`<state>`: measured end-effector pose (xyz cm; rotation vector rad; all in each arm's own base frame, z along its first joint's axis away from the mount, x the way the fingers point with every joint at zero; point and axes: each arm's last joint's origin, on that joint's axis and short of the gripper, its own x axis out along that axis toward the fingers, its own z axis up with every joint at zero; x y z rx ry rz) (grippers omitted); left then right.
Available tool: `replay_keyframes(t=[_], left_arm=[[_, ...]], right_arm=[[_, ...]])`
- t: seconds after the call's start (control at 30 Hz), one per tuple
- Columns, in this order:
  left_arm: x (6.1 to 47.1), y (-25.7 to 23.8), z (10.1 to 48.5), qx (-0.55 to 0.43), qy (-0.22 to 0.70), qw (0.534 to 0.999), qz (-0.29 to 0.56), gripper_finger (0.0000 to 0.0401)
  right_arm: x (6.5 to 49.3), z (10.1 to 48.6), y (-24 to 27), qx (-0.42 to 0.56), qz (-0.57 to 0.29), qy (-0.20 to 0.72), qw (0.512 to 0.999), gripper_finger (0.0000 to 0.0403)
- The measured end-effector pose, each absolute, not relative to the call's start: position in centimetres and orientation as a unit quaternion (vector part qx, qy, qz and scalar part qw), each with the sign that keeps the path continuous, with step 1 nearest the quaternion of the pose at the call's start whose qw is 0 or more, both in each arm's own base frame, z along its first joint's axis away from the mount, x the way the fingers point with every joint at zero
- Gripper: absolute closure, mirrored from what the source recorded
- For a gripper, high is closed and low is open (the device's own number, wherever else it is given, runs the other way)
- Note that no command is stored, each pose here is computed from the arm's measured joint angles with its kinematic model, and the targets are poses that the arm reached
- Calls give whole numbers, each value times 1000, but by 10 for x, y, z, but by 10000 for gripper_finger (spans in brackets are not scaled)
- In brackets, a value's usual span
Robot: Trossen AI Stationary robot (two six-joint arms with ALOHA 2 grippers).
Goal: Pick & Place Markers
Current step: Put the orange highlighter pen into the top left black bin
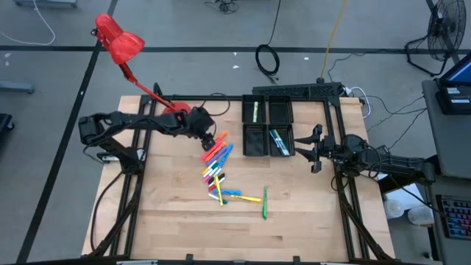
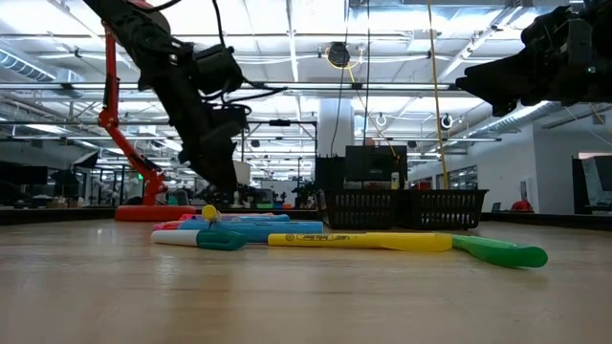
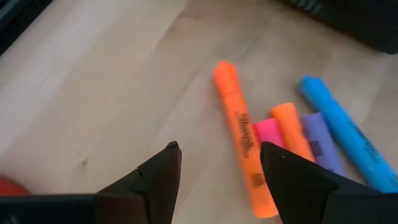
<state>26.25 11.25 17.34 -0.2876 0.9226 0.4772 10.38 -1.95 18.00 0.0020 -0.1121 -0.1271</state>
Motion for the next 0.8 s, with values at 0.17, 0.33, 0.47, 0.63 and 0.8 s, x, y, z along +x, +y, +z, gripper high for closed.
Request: replay_keyframes(t=[0.17,0.33,0.47,0.63,0.8], left_arm=[[274,93,174,-93,434,873,201,176],[277,84,174,-48,436,866,239,176],[278,85,169,-62,440,860,251,176],[284,86,150,-76,459,851,244,176],[290,89,135,-91,462,842,264,176]], right_arm=[[104,180,-20,1,-64,-56,996,257],[104,180,-20,1,-64,-56,996,257],[104,180,-20,1,-64,-56,996,257],[104,180,-20,1,-64,-56,996,257],[104,180,-20,1,-64,-56,996,257]])
